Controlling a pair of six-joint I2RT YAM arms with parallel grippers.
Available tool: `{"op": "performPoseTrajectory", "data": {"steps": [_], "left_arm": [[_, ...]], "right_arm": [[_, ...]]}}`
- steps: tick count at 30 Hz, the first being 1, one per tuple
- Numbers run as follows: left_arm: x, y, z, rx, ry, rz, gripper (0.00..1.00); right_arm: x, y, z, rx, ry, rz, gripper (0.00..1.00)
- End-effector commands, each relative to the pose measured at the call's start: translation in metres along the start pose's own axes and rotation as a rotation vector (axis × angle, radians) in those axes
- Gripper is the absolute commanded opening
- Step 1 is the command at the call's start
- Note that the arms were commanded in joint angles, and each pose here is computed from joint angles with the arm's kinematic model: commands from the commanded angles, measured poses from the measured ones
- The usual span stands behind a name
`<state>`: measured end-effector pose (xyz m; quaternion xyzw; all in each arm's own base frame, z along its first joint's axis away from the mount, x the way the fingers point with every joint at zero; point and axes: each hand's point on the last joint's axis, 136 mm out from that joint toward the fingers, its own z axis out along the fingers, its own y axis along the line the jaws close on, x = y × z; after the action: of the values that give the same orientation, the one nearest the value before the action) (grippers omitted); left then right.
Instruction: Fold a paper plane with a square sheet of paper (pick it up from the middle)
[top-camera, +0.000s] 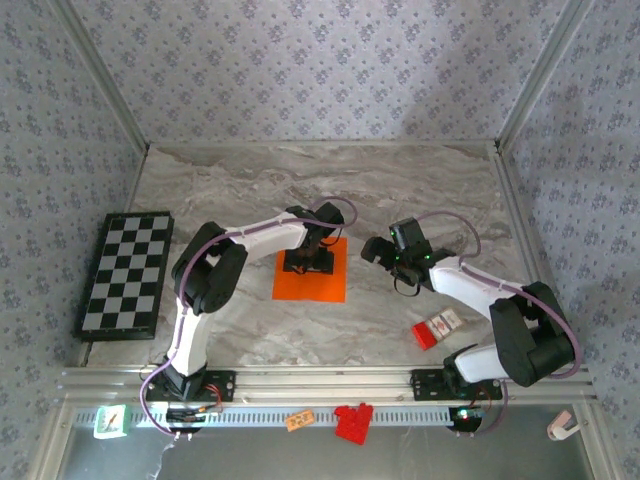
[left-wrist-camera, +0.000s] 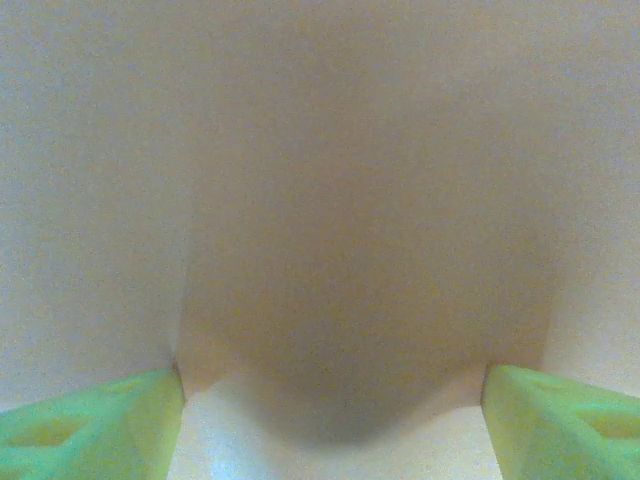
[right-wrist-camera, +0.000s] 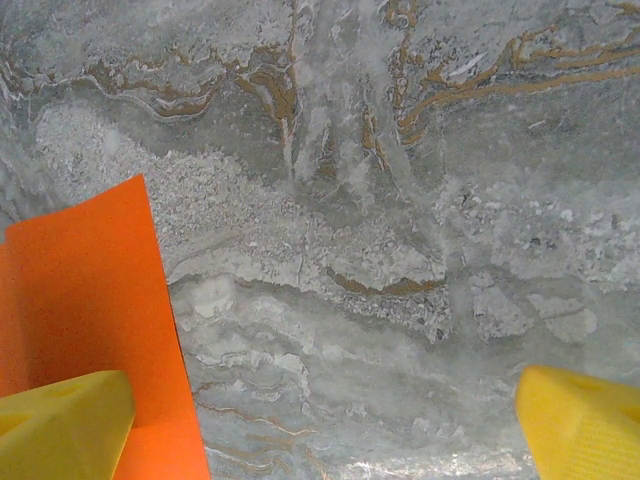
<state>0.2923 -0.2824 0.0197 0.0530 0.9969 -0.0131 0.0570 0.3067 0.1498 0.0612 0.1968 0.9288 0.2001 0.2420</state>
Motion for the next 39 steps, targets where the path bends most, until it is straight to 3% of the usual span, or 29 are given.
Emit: {"op": "performPoseTrajectory", "data": {"steps": [1,5,8,12,15,20,23,27,32,39], "left_arm": [[0.020,0.014,0.026,-0.071,0.068,-0.009,0.77],[0.013,0.012,0.015,-0.043,0.026,-0.021,0.70],[0.003,0.003,-0.002,0.039,-0.034,-0.039,0.58],[-0.015,-0.017,-0.037,0.261,-0.125,-0.074,0.42],[-0.025,-0.031,-0.065,0.468,-0.166,-0.086,0.35],[-0.039,-0.054,-0.112,0.831,-0.209,-0.093,0.32],[-0.045,-0.057,-0.119,0.944,-0.219,-0.121,0.32],[-0.050,-0.057,-0.103,0.982,-0.202,-0.166,0.32],[-0.048,-0.045,-0.067,0.907,-0.179,-0.224,0.31],[-0.039,-0.021,-0.027,0.796,-0.158,-0.295,0.29]], "right_arm": [[-0.002,0.002,-0.001,-0.002,0.003,0.028,1.00],[-0.003,0.001,-0.001,0.001,-0.002,0.034,1.00],[-0.006,0.000,-0.003,0.001,-0.017,0.044,1.00],[-0.016,0.009,-0.009,-0.064,-0.053,0.040,1.00],[-0.023,0.020,-0.015,-0.128,-0.075,0.025,1.00],[-0.031,0.046,-0.029,-0.283,-0.097,0.000,1.00],[-0.032,0.064,-0.034,-0.386,-0.078,-0.021,0.99],[-0.024,0.081,-0.028,-0.472,-0.011,-0.045,0.96],[-0.005,0.094,-0.008,-0.497,0.115,-0.044,0.85],[0.022,0.105,0.029,-0.446,0.252,-0.033,0.55]]}}
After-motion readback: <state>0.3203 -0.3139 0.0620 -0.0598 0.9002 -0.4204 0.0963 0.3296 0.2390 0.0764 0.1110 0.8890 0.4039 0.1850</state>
